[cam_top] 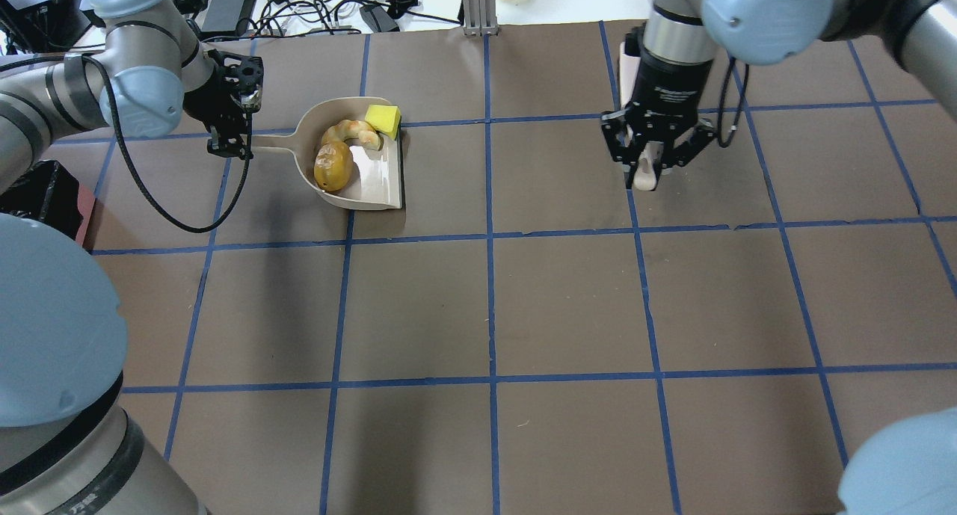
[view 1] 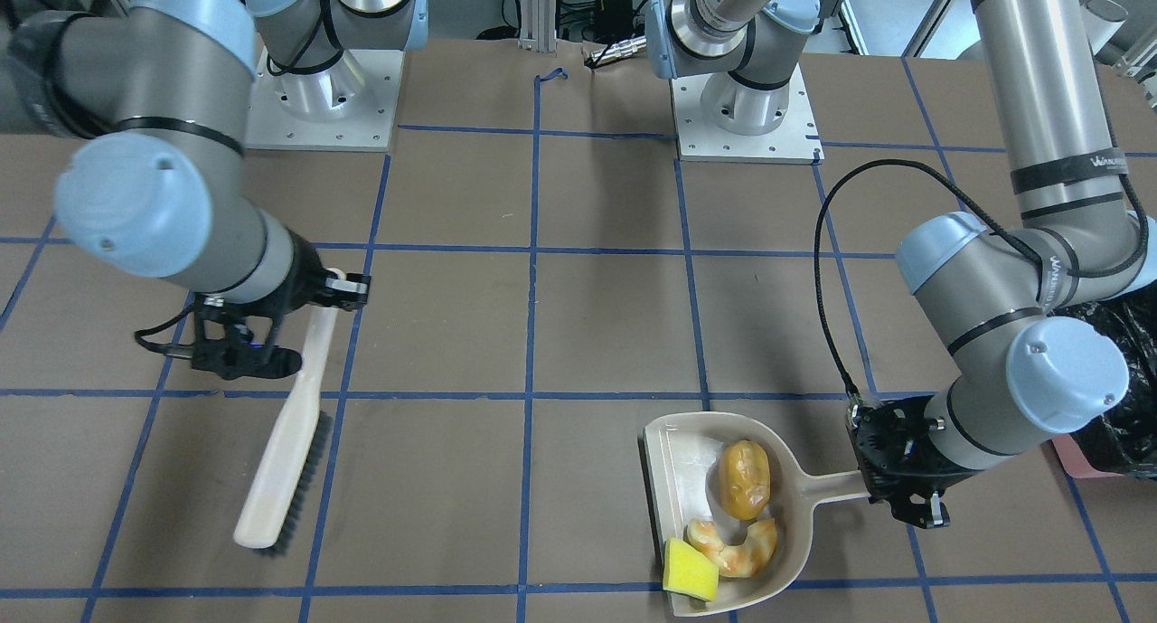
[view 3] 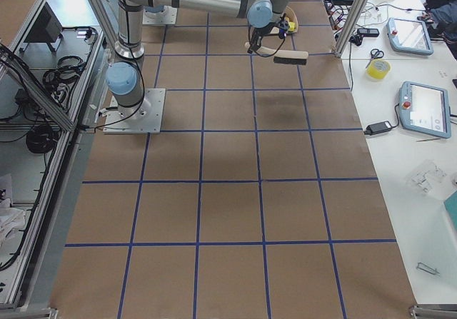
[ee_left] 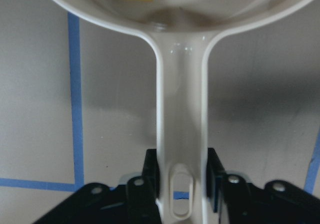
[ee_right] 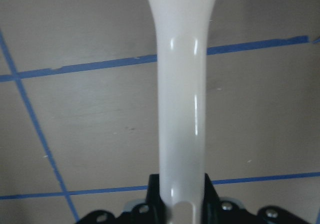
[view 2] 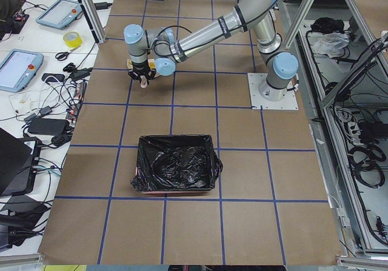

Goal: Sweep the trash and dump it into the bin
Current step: 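Lift the brush away and return it to its spot with the right gripper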

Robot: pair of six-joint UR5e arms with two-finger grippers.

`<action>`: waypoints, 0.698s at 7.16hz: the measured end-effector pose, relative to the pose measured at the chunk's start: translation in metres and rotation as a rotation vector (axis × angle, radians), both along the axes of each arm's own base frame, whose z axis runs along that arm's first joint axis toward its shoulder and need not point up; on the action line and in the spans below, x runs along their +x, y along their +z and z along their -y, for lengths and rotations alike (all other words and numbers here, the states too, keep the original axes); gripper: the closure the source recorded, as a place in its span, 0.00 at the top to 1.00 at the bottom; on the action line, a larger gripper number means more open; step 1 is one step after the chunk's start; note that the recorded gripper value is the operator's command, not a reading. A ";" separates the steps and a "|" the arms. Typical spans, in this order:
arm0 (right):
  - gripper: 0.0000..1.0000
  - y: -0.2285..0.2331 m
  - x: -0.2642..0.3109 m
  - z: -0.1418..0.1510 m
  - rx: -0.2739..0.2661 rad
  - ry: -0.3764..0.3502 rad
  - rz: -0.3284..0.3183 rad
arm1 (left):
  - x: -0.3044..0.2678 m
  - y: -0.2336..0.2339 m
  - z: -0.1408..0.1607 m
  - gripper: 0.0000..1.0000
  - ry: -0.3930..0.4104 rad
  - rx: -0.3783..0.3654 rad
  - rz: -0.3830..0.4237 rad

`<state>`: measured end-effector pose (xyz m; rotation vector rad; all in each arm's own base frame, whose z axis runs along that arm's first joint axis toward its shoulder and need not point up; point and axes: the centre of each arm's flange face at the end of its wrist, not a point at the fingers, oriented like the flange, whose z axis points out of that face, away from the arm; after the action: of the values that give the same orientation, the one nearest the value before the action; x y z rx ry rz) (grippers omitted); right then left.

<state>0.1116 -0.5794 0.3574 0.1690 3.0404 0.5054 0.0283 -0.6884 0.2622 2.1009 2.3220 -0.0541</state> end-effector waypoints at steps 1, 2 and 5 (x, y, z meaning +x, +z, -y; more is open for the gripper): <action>0.05 -0.013 -0.065 -0.001 0.006 0.030 0.006 | 0.011 0.012 -0.004 0.02 0.012 -0.005 -0.019; 0.05 -0.024 -0.118 -0.002 -0.001 0.066 0.001 | 0.027 0.025 -0.009 0.02 0.019 -0.011 -0.025; 0.04 -0.073 -0.187 0.014 0.002 0.175 -0.052 | 0.094 0.058 -0.032 0.01 0.012 -0.018 -0.058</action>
<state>-0.0759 -0.5934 0.2846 -0.0860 3.1225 0.5223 0.1226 -0.6560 0.3200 2.1046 2.3558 -0.1371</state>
